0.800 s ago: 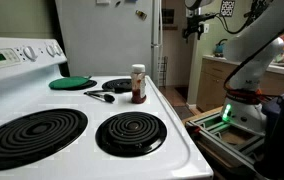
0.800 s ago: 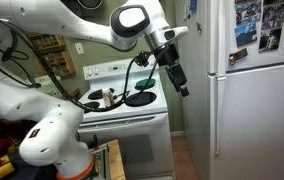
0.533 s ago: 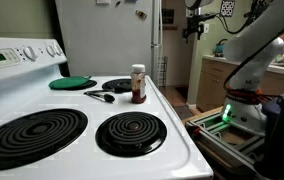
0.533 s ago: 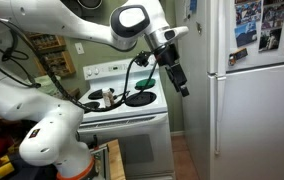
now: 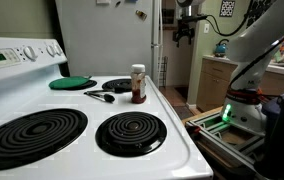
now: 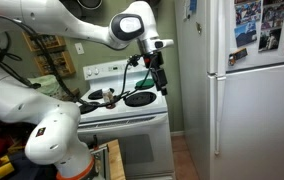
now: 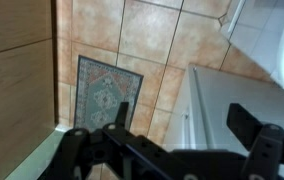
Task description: Turn the ketchup bottle to stand on its white lid
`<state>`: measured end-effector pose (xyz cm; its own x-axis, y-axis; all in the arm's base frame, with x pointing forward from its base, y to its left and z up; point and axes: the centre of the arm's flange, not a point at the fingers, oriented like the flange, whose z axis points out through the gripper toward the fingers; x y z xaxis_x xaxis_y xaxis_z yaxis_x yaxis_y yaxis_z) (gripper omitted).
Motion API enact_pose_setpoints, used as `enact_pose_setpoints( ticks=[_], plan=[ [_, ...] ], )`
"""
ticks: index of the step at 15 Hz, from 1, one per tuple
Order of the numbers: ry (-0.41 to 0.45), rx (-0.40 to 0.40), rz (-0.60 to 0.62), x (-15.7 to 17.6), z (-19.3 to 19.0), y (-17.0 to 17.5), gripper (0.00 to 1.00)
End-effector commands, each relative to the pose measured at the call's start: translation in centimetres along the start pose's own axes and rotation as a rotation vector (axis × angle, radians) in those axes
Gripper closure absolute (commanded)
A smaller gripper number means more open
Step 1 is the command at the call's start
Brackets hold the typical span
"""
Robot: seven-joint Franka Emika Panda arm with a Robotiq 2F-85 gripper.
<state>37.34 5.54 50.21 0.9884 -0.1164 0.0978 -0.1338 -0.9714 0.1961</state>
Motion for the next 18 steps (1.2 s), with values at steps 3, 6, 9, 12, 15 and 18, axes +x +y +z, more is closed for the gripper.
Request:
enact_pose_setpoints(
  ticks=[3,6,9,12,15,18],
  plan=[
    [-0.303,-0.067,-0.002,-4.5,-1.2,-10.7,0.0],
    [-0.256,-0.094,-0.024,-5.8,-1.0,-10.2,0.0],
    [-0.257,-0.089,-0.017,-5.5,-1.0,-9.8,0.0],
    [-0.259,-0.085,-0.011,-5.3,-1.0,-9.5,0.0],
    [-0.27,0.067,-0.044,-6.2,-0.7,-11.0,0.0],
    [-0.346,0.218,0.011,-7.1,-0.1,-13.7,0.0]
  ],
)
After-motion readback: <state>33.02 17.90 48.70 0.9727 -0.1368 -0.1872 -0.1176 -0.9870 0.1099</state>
